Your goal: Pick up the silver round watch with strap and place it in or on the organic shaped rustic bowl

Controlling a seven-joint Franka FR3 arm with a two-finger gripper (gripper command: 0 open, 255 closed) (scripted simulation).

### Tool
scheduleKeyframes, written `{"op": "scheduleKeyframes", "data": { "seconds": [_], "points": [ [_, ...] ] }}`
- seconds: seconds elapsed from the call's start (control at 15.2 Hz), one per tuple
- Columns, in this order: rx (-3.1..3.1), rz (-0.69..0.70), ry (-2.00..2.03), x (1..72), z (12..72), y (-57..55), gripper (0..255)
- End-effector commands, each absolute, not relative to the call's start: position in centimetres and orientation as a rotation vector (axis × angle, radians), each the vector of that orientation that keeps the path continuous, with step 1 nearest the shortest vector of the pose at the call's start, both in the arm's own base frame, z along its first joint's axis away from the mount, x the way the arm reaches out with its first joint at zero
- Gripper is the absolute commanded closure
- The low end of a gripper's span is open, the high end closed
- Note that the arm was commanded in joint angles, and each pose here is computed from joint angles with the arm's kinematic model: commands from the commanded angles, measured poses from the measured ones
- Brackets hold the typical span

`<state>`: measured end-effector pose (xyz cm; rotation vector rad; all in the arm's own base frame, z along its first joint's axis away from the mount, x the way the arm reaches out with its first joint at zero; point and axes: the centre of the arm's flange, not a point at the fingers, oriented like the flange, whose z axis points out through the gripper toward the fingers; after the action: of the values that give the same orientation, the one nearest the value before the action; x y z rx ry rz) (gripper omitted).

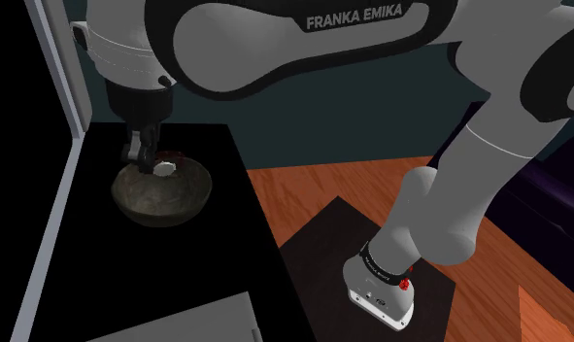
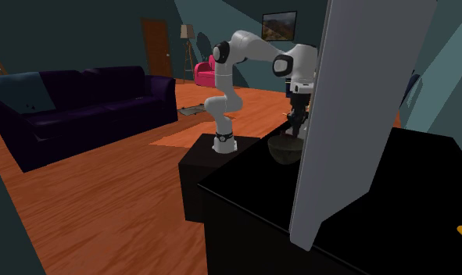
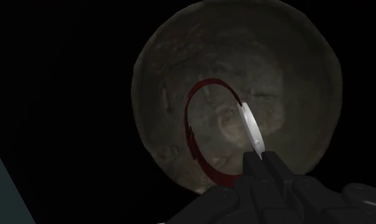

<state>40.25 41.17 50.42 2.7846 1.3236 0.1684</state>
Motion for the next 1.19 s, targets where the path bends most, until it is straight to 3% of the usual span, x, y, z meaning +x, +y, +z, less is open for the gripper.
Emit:
{"op": "scheduleKeyframes", "data": {
  "seconds": [0.0,0.59,0.66,0.99,1.12],
  "points": [
    [2.785,0.169,1.324,40.2,49.4,41.2,255],
    [2.785,0.169,1.324,40.2,48.5,41.2,255],
    [2.785,0.169,1.324,40.2,48.5,41.2,0],
    [2.785,0.169,1.324,40.2,48.5,41.2,0],
    [2.785,0.169,1.324,39.8,51.2,41.2,0]
  ]
}}
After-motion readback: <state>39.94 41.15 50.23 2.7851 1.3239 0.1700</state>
